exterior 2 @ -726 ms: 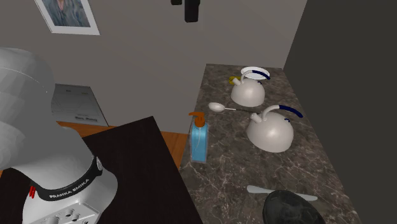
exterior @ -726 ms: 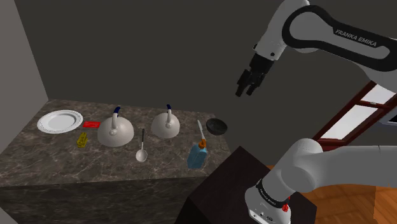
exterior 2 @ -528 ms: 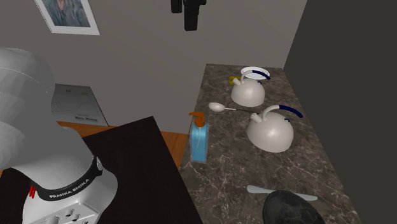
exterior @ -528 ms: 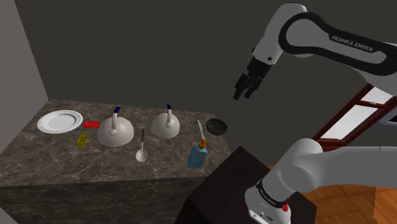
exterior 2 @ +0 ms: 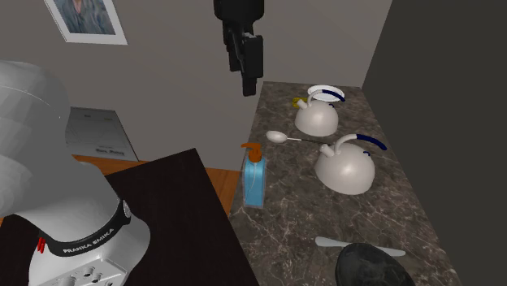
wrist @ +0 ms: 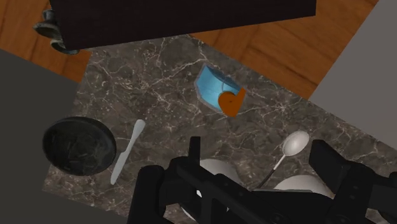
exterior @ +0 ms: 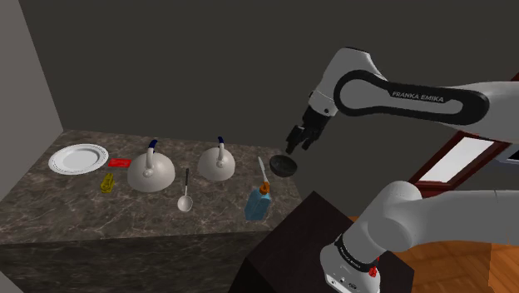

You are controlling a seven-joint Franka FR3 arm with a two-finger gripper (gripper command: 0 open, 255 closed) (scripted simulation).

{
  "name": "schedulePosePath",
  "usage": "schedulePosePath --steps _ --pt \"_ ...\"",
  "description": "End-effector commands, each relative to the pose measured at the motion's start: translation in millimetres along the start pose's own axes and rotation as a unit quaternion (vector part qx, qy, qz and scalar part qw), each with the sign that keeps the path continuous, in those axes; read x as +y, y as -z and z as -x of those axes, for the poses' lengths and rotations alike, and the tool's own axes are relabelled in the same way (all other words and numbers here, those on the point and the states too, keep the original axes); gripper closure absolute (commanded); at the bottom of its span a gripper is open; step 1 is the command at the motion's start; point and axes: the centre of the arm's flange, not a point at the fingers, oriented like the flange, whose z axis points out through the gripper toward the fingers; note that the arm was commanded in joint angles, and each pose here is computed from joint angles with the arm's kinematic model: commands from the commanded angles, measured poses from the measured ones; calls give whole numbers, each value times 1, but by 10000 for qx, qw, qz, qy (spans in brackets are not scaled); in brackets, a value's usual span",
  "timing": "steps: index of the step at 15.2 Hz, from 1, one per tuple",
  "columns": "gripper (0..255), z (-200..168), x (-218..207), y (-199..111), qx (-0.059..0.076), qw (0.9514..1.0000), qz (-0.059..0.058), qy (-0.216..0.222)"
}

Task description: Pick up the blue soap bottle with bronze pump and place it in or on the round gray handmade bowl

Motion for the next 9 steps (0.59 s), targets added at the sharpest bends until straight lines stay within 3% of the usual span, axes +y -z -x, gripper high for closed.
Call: schedulePosePath --steps 1,9 --pt "0 2 -5 -27 72 10000 47 -40" --pt "0 -5 -17 -132 294 9991 236 -194"
